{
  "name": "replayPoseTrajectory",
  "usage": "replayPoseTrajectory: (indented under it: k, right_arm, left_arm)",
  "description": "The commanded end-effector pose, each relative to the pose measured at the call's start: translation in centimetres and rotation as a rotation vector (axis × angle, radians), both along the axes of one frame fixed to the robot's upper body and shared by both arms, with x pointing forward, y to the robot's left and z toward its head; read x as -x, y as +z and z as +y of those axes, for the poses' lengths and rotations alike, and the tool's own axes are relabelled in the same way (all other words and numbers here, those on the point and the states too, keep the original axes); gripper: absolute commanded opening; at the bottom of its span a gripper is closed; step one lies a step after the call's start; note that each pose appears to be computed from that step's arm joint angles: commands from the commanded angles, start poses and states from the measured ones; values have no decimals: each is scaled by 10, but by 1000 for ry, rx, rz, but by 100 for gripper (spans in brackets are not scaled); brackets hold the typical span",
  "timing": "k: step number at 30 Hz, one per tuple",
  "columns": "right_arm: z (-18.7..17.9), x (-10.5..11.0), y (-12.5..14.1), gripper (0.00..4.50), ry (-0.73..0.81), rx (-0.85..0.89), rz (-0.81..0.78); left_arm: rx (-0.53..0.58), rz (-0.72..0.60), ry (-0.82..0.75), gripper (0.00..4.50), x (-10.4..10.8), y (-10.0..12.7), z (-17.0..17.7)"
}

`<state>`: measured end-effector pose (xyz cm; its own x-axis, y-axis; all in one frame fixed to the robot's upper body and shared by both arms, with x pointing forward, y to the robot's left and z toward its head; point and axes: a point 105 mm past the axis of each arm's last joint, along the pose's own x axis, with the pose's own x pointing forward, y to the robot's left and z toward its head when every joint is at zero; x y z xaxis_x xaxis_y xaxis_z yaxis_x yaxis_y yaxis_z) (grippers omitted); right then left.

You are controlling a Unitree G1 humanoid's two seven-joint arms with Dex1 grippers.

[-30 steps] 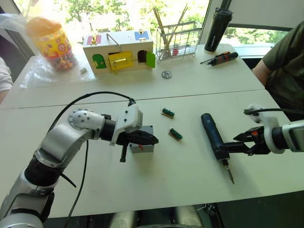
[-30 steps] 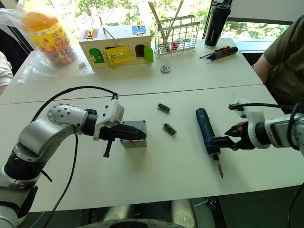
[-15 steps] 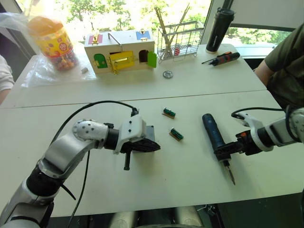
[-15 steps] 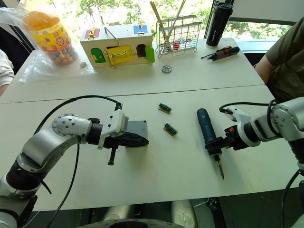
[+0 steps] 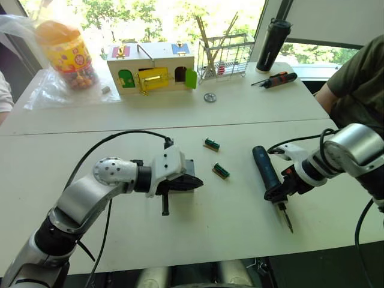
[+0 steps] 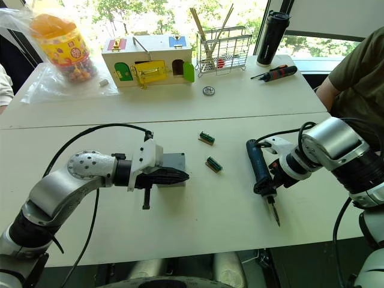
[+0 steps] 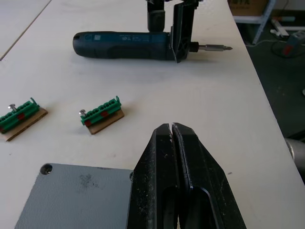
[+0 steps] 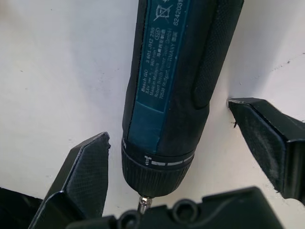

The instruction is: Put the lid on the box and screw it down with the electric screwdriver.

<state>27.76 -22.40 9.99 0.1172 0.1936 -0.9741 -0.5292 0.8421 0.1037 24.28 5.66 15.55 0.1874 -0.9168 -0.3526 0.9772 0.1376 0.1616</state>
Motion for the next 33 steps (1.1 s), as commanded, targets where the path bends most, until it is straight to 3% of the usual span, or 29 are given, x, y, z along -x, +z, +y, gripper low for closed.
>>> replayPoseTrajectory:
  k: [1,5,11,19,26,30,33]
  right_arm:
    - [3,7,-26,310,61,25,71]
    - [-6,12,-34,179,114,68,95]
    - [-23,24,-39,177,155,95,134]
    - [-11,3,-13,177,176,-36,30]
    - [1,-45,84,177,-34,-300,-304]
    - [15,-54,137,177,-98,-551,-507]
    - [40,-50,177,177,-4,-791,-780]
  left_arm:
    - [16,-35,-8,0,2,5,-6]
    - [27,-36,6,0,0,3,-8]
    - [31,-34,18,0,-2,1,-7]
    - [37,-9,69,0,-19,0,10]
    - [33,3,122,0,-44,7,40]
    - [52,3,116,0,-50,21,47]
    - [38,16,84,0,-50,29,50]
